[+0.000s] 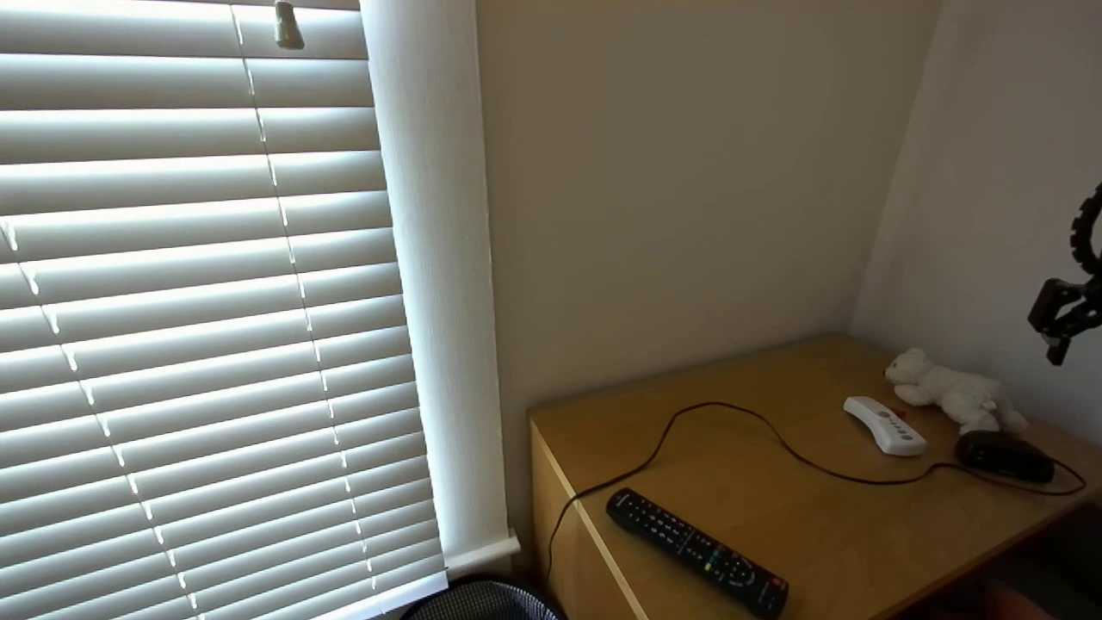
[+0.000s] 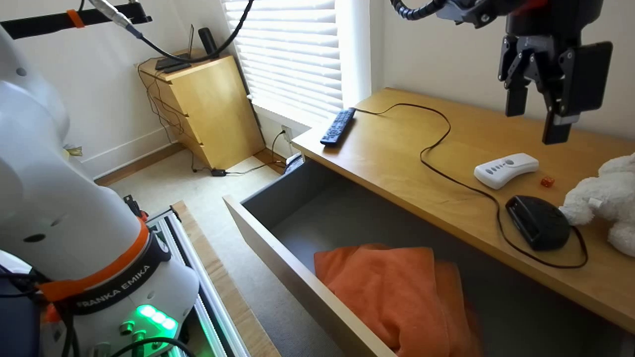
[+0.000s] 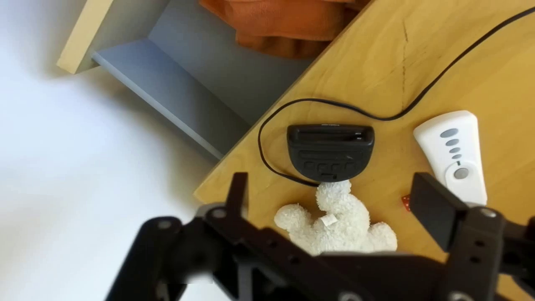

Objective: Press a left button on the bedside alarm clock radio

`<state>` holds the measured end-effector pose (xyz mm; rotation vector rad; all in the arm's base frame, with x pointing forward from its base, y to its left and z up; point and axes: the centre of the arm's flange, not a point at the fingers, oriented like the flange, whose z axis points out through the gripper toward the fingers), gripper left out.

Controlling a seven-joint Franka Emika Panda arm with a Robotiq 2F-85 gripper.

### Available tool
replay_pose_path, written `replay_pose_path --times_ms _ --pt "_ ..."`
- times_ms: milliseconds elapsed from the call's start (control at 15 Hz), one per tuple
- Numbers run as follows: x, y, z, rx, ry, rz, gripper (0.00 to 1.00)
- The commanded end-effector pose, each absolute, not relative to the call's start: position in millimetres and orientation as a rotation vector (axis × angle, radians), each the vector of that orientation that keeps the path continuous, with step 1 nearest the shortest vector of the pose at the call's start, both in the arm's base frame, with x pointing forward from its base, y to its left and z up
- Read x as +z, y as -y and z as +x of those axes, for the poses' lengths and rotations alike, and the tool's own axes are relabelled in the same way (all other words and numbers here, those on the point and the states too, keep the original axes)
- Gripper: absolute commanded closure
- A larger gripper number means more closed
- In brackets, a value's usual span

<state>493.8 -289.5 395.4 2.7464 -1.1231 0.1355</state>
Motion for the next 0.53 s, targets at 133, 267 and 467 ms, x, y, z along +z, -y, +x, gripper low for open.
replay_pose_path --times_ms 133,267,467 --pt "407 284 481 0.085 1.010 2.787 0.00" --pt "412 282 474 0.074 0.943 2.819 0.00" --pt "413 282 470 0.073 0.923 2.829 0.00"
